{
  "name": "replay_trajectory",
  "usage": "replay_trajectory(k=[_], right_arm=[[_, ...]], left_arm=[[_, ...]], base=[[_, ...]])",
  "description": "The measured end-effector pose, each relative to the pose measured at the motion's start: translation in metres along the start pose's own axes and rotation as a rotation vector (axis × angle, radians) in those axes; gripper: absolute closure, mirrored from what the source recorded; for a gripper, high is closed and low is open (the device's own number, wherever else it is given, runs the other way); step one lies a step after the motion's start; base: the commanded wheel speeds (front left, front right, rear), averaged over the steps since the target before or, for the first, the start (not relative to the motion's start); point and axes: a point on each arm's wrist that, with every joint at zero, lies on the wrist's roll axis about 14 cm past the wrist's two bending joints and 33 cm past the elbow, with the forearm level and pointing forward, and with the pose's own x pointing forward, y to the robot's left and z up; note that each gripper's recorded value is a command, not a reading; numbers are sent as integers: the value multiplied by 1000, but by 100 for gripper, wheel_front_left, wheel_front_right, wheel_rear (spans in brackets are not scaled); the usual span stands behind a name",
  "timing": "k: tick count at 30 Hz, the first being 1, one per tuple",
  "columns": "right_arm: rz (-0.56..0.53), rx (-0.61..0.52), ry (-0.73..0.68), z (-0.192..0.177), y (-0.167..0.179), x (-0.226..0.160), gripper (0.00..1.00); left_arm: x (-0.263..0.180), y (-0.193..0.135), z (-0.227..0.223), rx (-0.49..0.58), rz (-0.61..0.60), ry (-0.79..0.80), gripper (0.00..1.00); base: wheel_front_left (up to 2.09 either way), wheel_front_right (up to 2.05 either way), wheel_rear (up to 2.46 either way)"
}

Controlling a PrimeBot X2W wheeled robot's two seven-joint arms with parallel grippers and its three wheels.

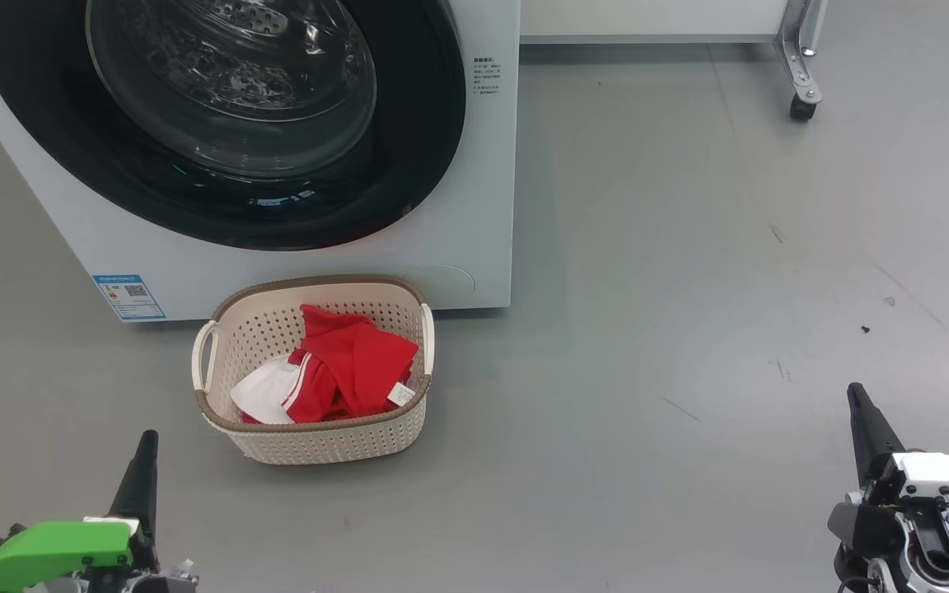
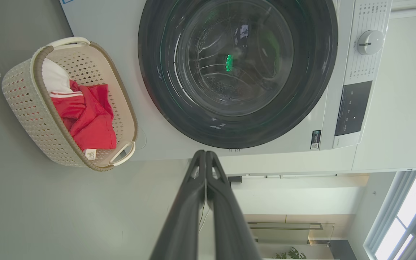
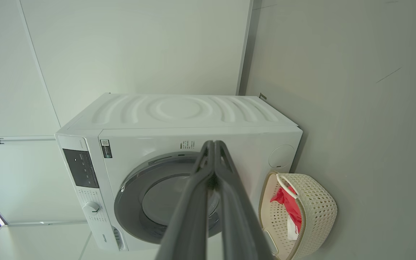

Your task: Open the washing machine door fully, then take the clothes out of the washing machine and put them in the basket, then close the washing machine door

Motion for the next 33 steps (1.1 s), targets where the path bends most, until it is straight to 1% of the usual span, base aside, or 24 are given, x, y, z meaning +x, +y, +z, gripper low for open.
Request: replay_trajectory(k=[33], right_arm=[[0, 3, 0, -1, 0, 0, 100]], left_arm=[[0, 0, 0, -1, -2, 5, 100]], base=[[0, 0, 0]])
